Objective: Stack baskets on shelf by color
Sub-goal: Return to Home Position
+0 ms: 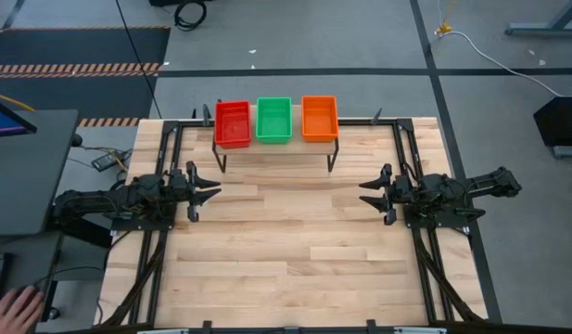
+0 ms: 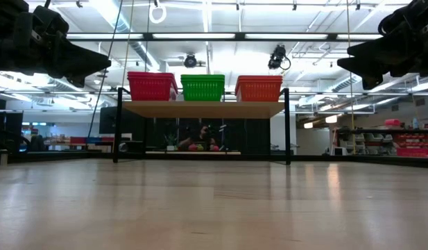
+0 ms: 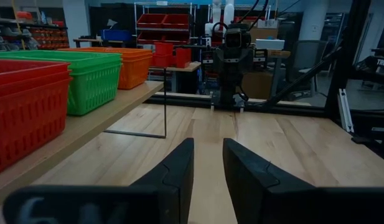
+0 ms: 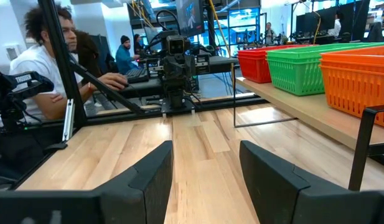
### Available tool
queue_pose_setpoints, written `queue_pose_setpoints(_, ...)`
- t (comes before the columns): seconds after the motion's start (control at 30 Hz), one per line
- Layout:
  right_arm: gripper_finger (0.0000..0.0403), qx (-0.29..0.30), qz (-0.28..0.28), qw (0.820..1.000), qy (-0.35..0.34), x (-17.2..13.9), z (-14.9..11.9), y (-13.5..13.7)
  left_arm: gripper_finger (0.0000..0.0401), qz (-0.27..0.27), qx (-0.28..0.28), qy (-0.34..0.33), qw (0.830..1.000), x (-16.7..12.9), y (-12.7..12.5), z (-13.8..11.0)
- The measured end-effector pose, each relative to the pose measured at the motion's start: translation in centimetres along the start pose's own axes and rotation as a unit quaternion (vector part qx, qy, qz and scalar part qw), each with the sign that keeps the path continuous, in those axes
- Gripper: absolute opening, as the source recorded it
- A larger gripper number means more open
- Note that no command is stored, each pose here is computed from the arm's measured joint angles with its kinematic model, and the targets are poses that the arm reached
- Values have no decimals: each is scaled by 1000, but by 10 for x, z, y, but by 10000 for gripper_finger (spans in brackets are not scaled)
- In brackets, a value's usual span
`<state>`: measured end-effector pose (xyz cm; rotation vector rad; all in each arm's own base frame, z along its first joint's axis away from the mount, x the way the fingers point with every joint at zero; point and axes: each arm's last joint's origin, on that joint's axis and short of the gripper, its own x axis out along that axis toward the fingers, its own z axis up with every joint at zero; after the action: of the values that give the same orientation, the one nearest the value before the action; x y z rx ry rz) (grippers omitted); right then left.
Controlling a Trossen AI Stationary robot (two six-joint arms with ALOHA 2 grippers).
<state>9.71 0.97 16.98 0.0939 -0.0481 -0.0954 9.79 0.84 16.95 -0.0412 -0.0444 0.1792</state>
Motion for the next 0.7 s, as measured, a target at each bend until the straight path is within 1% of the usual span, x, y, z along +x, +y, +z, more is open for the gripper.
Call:
queue_pose_setpoints(0.5, 191, 0, 0, 1000, 0, 0, 0, 0, 87, 0, 0, 0, 1000, 0, 0, 0)
queue_pose_setpoints(0.7, 191, 0, 0, 1000, 0, 0, 0, 0, 93, 0, 0, 0, 1000, 0, 0, 0)
